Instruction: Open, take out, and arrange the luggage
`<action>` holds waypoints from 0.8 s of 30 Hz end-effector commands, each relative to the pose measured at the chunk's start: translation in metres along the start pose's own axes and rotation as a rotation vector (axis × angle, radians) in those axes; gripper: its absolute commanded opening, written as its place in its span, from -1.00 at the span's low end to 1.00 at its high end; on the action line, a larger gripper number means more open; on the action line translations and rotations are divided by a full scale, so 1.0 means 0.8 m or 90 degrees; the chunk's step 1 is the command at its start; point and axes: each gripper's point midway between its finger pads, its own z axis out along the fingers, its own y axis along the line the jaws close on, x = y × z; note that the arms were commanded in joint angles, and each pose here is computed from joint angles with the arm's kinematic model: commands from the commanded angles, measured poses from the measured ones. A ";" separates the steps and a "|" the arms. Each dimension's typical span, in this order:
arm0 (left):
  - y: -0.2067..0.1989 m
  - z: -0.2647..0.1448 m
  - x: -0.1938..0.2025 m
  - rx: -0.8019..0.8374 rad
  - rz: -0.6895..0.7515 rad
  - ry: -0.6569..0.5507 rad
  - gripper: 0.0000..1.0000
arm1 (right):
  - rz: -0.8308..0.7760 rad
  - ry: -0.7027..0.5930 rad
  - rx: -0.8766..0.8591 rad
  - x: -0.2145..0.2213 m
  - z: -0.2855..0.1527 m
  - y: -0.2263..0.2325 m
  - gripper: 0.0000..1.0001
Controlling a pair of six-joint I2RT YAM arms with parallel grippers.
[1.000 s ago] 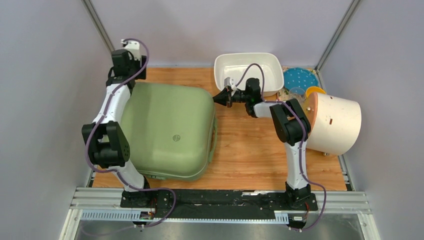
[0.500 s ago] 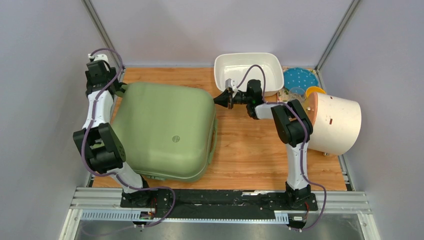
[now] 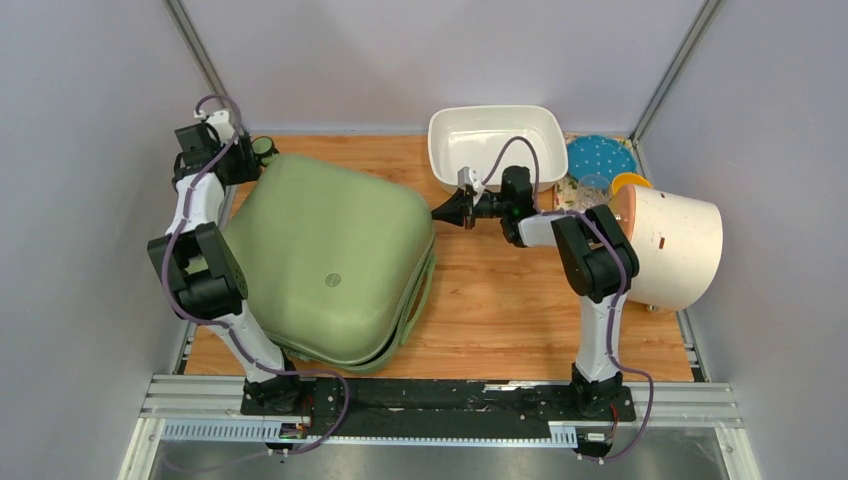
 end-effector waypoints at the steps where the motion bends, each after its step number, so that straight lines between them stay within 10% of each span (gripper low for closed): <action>1: -0.147 0.028 0.039 0.288 0.062 0.084 0.31 | -0.110 -0.048 -0.101 -0.073 0.015 0.042 -1.00; 10: -0.188 0.048 0.045 0.386 0.134 0.090 0.30 | -0.142 0.010 -0.036 -0.037 0.002 -0.047 -1.00; 24: -0.238 0.058 0.068 0.451 0.188 0.117 0.30 | -0.105 -0.108 -0.105 -0.066 0.058 -0.018 -1.00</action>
